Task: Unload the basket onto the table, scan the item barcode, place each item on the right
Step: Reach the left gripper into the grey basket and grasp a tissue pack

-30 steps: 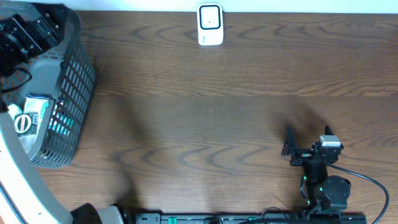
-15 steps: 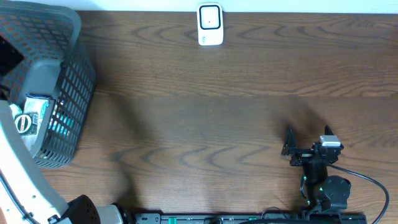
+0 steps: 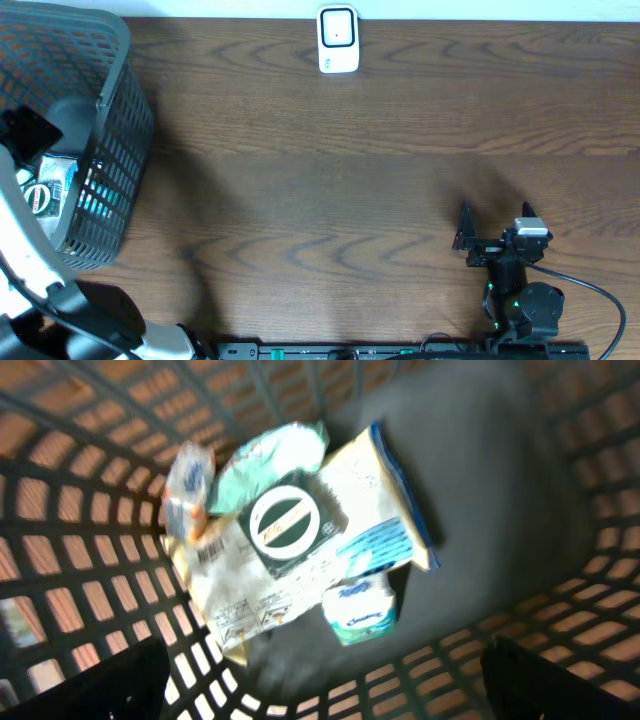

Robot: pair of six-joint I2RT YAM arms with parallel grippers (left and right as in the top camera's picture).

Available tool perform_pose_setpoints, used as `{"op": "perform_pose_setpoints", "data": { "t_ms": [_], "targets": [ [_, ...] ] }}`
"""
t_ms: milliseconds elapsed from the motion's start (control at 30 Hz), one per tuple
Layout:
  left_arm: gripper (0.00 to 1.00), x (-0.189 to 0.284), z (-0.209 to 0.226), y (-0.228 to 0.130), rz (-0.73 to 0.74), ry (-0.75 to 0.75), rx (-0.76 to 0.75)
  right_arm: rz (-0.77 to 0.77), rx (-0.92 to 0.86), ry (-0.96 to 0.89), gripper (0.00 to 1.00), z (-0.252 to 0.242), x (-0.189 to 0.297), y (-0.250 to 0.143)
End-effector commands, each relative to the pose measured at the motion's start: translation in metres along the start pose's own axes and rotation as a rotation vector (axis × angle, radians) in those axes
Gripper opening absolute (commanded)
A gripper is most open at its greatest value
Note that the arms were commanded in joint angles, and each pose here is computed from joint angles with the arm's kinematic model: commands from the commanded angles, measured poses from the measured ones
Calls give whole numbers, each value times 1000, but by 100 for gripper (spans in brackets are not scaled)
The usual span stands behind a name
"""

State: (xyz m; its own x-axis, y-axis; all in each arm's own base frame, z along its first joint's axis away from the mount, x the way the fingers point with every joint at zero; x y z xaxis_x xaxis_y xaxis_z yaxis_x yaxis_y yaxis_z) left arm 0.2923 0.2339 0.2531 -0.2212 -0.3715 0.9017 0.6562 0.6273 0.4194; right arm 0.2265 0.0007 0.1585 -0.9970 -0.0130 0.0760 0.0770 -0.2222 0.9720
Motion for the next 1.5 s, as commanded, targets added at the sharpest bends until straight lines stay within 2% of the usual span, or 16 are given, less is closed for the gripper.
{"op": "perform_pose_setpoints", "data": {
  "t_ms": [0, 200, 300, 467, 667, 800, 867, 1000, 1433, 1467],
  "targets": [
    [94, -37, -10, -18, 165, -102, -94, -1, -3, -5, 99, -1, 0, 0],
    [93, -81, -34, -47, 373, -251, -249, -1, -3, -5, 99, -1, 0, 0],
    [87, -93, -38, -53, 421, -269, -263, -1, -3, -5, 99, -1, 0, 0],
    [76, -104, -39, -57, 446, -274, -290, -1, -3, -5, 99, -1, 0, 0],
    [72, -116, -39, -63, 452, -270, -313, -1, -3, -5, 99, -1, 0, 0],
    [63, -128, -39, -72, 461, -267, -329, -1, -3, -5, 99, -1, 0, 0],
    [63, -131, -39, -74, 461, -267, -329, 2, -3, -6, 99, -1, 0, -1],
    [56, -132, -40, -72, 453, -266, -329, 3, -3, -6, 99, -1, 0, -1],
    [56, -133, -45, -84, 490, -304, -317, 3, -3, -6, 99, -1, 0, -1],
    [66, -134, -45, -85, 494, -296, -293, 3, -3, -6, 99, -1, 0, -1]
  ]
}}
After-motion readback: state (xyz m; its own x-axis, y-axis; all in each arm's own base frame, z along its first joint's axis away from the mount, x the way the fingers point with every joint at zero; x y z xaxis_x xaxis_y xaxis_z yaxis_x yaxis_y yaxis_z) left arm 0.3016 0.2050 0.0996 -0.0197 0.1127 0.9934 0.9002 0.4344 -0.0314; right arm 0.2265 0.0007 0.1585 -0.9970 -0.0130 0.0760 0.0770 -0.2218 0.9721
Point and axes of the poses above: each gripper's point midway between its finger pads, its own x axis back along the fingers, its own z axis along the line the jaws close on, y = z × x, the point moved 2 cm from there along x, back along the fingers, and after that the axes turned 10 degrees about -x, right-handed, at the moved point
